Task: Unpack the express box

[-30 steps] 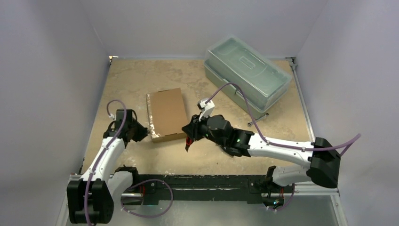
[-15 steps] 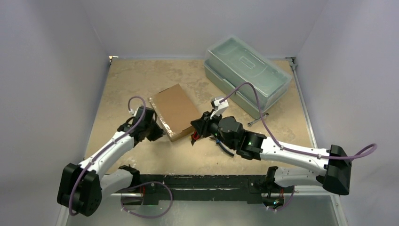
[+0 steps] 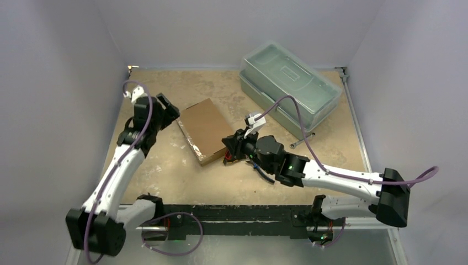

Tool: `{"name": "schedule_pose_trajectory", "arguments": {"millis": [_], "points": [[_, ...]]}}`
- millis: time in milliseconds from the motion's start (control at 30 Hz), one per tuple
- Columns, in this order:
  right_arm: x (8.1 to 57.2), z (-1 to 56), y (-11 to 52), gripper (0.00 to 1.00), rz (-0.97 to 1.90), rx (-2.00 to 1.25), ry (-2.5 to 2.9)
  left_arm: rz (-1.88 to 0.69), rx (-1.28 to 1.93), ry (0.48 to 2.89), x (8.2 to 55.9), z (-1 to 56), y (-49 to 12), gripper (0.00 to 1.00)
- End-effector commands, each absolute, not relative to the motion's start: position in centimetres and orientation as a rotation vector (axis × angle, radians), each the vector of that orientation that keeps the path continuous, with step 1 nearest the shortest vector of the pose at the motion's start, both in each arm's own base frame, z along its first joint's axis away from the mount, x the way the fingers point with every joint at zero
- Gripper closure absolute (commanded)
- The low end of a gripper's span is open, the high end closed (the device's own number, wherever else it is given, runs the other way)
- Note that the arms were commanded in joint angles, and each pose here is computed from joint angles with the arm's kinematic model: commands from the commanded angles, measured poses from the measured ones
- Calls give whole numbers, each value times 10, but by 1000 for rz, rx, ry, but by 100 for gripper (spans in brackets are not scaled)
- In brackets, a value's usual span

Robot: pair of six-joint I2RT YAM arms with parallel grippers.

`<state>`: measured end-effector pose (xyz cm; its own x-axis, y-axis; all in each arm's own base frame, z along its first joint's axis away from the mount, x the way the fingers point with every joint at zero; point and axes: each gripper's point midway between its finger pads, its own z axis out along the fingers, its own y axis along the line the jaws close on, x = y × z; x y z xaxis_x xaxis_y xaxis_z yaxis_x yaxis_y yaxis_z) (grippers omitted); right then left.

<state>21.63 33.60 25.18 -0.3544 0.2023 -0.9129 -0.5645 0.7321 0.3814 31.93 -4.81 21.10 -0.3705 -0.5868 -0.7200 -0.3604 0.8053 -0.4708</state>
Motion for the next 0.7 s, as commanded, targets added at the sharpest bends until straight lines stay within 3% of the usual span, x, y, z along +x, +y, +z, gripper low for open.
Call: {"name": "schedule_pose_trajectory", "arguments": {"millis": [0,233,400,667], "points": [[225,291,362,100,900,-281,1611,-542,-432,1944,388,241,-75,33],[249,313,400,100,872,-292,1351,-675,-241,2071,449,205,-67,25],[269,311,430,100,807,-301,1334,-540,-141,2231,464,151,-51,25],[282,299,460,100,741,-384,1303,-707,-52,2218,464,140,-72,47]]}}
